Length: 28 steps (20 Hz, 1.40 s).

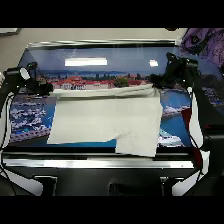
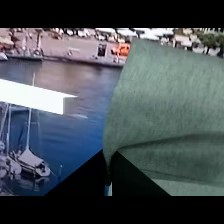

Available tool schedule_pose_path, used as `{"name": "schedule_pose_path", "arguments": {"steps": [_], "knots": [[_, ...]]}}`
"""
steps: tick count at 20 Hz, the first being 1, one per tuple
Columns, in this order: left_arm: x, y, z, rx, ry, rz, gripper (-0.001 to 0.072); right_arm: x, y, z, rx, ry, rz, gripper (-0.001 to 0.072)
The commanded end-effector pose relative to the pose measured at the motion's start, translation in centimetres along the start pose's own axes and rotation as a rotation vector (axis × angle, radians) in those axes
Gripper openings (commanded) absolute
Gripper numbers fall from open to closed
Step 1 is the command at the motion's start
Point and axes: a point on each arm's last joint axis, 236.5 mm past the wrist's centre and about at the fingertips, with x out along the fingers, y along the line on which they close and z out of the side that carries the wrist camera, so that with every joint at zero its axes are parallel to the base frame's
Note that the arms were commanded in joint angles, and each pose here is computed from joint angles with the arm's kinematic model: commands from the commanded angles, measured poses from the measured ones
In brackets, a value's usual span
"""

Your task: Fold the clothes and pants, and hang the long-sleeved shirts on hangers.

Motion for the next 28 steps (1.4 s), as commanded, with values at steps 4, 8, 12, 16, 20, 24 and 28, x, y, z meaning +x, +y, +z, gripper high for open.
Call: {"name": "schedule_pose_path", "arguments": {"steps": [4,8,12,16,20,24,28], "knots": [[0.6,-2.3,-5.3,0.032,0.213,-0.102,0.0019,0.3,-2.1,-4.7,-0.019,0.205,-0.085,0.0032],[2.2,-3.2,-8.0,0.019,0.292,-0.137,0.0019,1.8,-2.5,-5.8,-0.012,0.258,-0.091,0.0032],[3.3,-3.3,-9.0,0.015,0.334,-0.139,0.0023,3.5,-1.9,-7.1,0.007,0.320,-0.055,0.0033],[3.1,-3.8,-8.4,-0.017,0.319,-0.162,0.0592,4.0,-2.0,-7.5,0.002,0.341,-0.046,0.0273],[-1.8,-0.6,-4.6,-0.092,0.212,-0.151,0.0627,-0.7,-2.8,-6.6,-0.104,0.297,-0.064,0.0319],[-8.2,5.5,-4.6,-0.206,0.101,-0.122,0.0626,-7.0,-5.7,-6.9,0.012,0.216,0.079,0.0321],[-9.2,8.2,-10.9,-0.358,0.142,-0.173,0.0622,-8.2,-9.4,-16.9,0.251,0.298,0.236,0.0323]]}}
